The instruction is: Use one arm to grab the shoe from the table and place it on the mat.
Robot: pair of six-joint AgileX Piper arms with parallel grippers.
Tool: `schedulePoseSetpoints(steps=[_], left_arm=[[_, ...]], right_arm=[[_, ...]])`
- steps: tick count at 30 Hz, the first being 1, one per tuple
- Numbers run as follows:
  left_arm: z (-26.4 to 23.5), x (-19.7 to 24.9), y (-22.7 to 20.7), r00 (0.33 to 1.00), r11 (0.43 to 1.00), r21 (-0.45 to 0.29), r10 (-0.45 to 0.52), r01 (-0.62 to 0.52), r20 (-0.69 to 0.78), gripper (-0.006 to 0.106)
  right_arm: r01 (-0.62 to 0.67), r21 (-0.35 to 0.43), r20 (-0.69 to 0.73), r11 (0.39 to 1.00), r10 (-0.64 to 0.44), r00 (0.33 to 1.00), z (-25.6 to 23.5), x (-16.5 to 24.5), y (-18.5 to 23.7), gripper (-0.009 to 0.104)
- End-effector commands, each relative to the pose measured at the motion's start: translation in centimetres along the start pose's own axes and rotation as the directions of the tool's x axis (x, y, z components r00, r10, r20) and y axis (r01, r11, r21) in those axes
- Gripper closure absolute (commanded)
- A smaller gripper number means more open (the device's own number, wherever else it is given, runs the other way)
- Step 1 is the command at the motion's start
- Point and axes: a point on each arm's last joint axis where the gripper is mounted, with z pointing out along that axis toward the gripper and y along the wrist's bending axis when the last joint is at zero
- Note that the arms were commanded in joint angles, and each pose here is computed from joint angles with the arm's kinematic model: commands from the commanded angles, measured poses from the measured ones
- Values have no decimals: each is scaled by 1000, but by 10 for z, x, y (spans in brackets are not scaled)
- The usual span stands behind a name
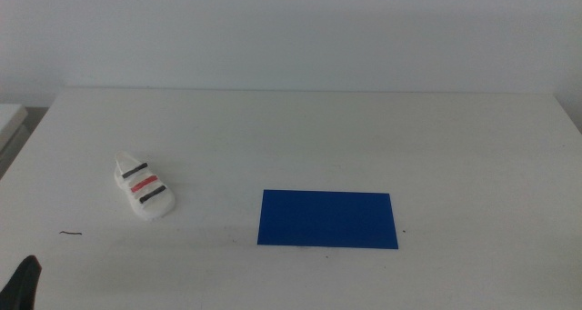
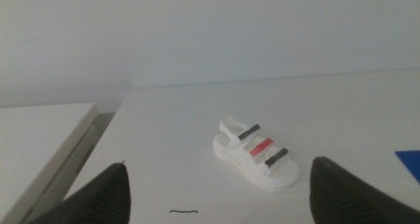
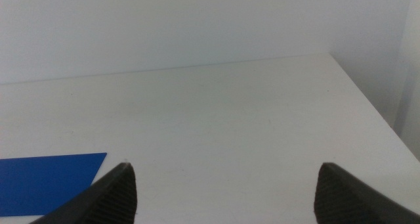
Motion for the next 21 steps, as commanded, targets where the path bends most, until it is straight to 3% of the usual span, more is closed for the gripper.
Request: schedulePoseSetpoints(steps=[1,6,11,14,17,21], left_arm=[[0,-1,0,999,999,1,-44,44,10,7],[15,-56,2,976,996,-24,-93,90,-195,7],[63,-122,5,875,981,-60,-193,186,-445,7],[99,-142,7,764,947,-145,-317,287,-561,7],[138,-146,7,607,894,-267,-442,361,-660,7],[196,-138,-2,503,860,-339,-501,382,-704,7]], right_arm=[[10,2,9,1000,-10,1000,0,0,0,16],[10,2,9,1000,-10,1000,0,0,0,16],[10,2,9,1000,-10,1000,0,0,0,16],[10,2,9,1000,-10,1000,0,0,0,16],[10,2,9,1000,-10,1000,0,0,0,16],[10,2,9,1000,-10,1000,0,0,0,16]])
